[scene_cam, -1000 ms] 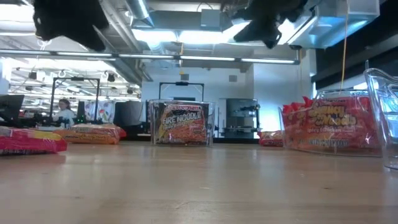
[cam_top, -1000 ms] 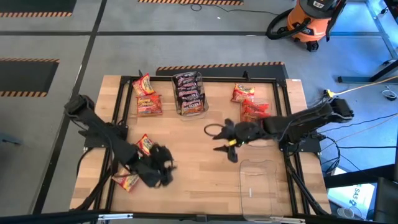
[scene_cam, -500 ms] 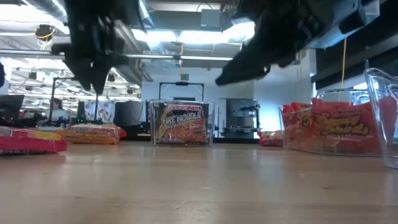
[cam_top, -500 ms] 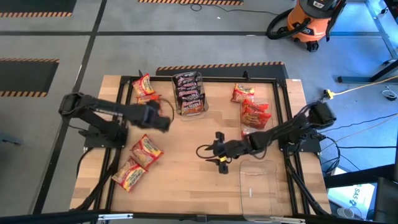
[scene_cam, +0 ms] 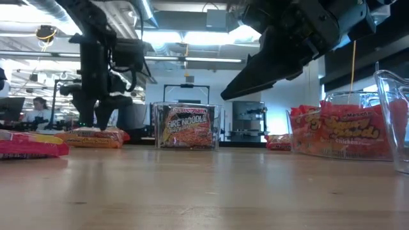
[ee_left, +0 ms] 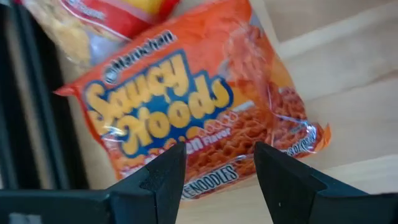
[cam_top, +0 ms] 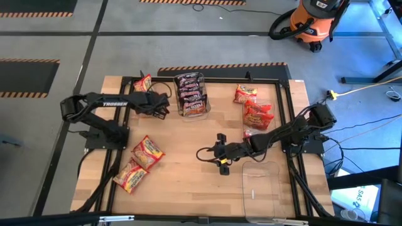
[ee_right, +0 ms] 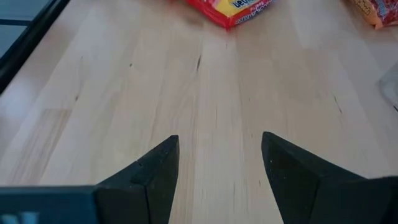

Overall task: Sort Maruchan noodles
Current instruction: Move the orange noodle pack to the center of the table

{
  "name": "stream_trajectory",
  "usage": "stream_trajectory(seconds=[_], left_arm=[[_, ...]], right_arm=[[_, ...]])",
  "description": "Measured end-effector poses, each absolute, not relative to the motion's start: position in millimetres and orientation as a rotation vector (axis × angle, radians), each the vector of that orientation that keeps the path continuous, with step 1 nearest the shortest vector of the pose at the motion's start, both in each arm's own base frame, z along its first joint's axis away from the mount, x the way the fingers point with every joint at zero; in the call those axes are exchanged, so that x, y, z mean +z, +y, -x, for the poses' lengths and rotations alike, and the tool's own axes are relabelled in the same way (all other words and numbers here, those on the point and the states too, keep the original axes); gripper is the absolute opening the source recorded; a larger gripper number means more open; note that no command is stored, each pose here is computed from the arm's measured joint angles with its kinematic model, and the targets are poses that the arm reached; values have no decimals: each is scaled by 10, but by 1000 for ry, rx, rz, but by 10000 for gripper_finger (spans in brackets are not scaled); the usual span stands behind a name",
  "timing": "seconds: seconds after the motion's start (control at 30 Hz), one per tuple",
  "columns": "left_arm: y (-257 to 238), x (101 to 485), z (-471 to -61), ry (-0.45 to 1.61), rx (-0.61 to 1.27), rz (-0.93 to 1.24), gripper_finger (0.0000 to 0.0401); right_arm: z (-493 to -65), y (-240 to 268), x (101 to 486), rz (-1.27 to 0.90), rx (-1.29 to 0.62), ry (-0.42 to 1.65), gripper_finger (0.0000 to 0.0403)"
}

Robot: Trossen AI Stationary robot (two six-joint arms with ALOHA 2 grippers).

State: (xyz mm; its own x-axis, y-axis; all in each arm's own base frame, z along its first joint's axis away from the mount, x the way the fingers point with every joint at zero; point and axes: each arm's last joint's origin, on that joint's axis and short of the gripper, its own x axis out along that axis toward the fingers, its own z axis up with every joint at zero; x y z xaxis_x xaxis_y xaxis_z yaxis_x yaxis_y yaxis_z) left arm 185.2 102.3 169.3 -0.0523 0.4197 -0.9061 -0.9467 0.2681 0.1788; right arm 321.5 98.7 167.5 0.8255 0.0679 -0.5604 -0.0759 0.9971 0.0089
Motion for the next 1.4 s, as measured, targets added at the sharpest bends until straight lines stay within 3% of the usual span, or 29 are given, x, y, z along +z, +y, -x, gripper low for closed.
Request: stream_trajectory(seconds=[0.43, 0.93, 1.17, 1.4], left_arm=[[611, 1569, -2006, 1112, 1013, 569, 186], [-410, 1647, -2392, 905, 478, 685, 185], [-755, 1478, -2575, 818, 383, 691, 185], [-1025, 1337, -2791, 691, 178, 687, 185]], right_arm=[[-3100, 949, 1934, 24, 82, 571, 209], [-2363, 707, 2609, -44, 32, 667, 209], [-2084, 610, 2622, -45, -27, 812, 209], [-1940, 620, 2518, -187, 51, 1032, 209]])
